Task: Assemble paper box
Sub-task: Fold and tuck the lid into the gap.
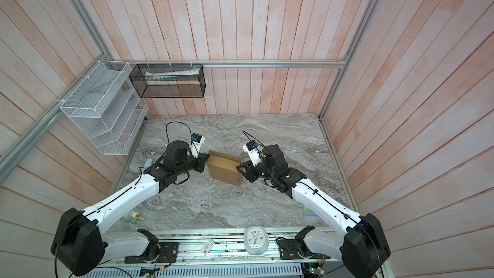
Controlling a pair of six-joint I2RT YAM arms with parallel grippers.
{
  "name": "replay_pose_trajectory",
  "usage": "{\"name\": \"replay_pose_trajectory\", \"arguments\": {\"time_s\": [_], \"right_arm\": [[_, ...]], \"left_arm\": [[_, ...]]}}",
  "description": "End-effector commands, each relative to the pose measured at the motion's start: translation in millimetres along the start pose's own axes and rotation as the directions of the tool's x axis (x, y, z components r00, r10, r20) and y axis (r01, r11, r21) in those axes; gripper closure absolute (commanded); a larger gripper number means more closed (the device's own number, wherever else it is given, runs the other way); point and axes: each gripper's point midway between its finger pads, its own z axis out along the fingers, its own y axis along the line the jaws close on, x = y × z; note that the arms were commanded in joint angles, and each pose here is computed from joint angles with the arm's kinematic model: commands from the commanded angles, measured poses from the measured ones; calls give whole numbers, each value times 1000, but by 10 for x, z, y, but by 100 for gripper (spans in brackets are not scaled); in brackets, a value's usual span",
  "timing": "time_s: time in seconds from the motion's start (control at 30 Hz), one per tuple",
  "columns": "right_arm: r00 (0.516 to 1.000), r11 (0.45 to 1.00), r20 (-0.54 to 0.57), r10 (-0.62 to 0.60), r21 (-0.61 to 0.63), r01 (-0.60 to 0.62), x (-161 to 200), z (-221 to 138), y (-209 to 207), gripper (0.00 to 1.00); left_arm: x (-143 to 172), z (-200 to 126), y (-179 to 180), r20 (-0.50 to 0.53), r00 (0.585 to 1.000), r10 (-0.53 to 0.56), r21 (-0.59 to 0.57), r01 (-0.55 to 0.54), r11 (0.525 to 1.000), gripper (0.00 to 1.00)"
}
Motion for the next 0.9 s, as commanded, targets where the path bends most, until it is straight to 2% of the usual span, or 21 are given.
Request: {"name": "replay_pose_trajectory", "arguments": {"time_s": [0.0, 0.87], "right_arm": [[1000, 1000, -10, 2, -29, -2, -43, -2, 79, 64], [999, 995, -40, 0, -95, -4, -75, 135, 191, 65]], "left_arm": [[118, 33, -7, -65, 998, -9, 0, 9, 1000, 100], [62, 4, -59, -68, 998, -7, 23, 8, 1000, 100]]}}
